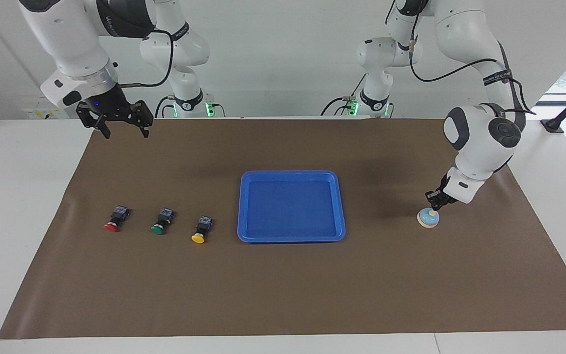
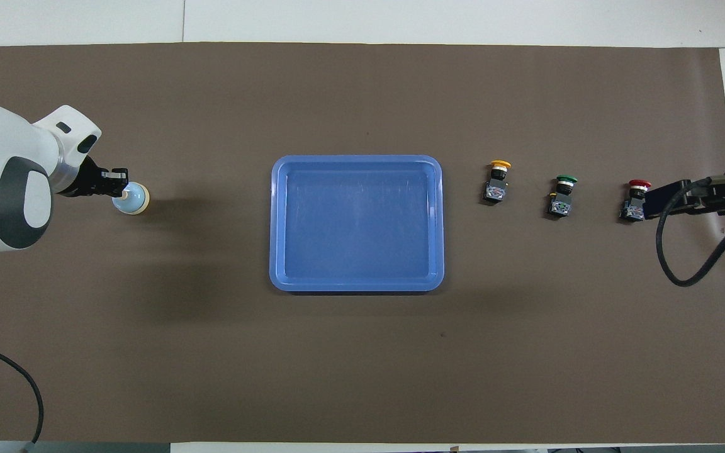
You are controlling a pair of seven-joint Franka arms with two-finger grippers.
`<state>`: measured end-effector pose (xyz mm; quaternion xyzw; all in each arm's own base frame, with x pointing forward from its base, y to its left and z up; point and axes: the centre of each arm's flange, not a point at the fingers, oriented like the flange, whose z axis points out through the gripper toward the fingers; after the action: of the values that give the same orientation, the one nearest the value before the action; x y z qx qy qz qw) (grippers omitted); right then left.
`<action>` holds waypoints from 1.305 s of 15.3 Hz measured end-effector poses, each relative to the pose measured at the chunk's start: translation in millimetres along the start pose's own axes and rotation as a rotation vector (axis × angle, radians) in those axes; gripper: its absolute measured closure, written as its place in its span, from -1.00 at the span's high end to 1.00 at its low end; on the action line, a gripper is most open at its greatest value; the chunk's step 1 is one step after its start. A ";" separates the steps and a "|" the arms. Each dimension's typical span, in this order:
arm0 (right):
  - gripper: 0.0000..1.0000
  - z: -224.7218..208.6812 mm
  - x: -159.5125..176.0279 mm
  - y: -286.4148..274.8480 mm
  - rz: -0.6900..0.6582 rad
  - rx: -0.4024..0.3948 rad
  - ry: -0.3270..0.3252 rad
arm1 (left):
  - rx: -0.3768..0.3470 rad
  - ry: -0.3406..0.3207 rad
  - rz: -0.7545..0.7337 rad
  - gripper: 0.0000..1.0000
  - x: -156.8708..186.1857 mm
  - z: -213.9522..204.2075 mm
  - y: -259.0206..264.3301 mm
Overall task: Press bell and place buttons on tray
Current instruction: 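Press down on the tap bell with the left gripper, then lift the left gripper off the bell and draw it back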
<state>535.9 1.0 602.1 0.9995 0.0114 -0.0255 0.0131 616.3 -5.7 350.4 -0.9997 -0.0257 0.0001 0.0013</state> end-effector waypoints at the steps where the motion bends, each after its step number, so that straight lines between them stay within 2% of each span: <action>1: 1.00 0.0 0.0 0.0 0.000 0.000 0.000 | 0.000 0.002 0.000 -0.98 0.4 4.5 0.1; 8: 1.00 0.0 0.0 0.0 0.000 0.000 0.000 | -0.004 0.042 -0.002 -0.98 -5.9 10.5 -1.2; 10: 1.00 0.0 0.0 0.0 0.000 0.000 0.000 | -0.002 0.019 -0.006 -0.98 -5.2 6.4 -3.7; 12: 1.00 0.0 0.0 0.0 0.000 0.000 0.000 | 0.000 -0.019 -0.010 -0.98 0.7 -23.7 -7.5; 15: 1.00 0.0 0.0 0.0 0.000 0.000 0.000 | 0.001 -0.027 -0.008 -0.93 -0.3 -105.0 -8.5; 16: 1.00 0.0 0.0 0.0 0.000 0.000 0.000 | -0.001 -0.011 -0.006 -0.76 -5.4 -130.4 -7.7; 17: 1.00 0.0 0.0 0.0 0.000 0.000 0.000 | -0.002 0.011 -0.005 -0.46 -12.6 -154.2 -7.2; 18: 1.00 0.0 0.0 0.0 0.000 0.000 0.000 | -0.002 0.025 -0.004 -0.36 -21.1 -173.9 -7.4; 19: 1.00 0.1 -0.1 0.0 0.000 0.000 -0.001 | -0.002 0.030 -0.005 -0.05 -31.4 -192.0 -8.4; 20: 1.00 0.5 -0.6 0.0 0.000 0.000 -0.005 | -0.002 0.029 -0.007 0.06 -40.8 -206.1 -10.0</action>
<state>535.4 1.0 601.7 0.9995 0.0114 -0.0281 0.0131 575.1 1.6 556.5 -0.9995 -0.0293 -0.0146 0.0006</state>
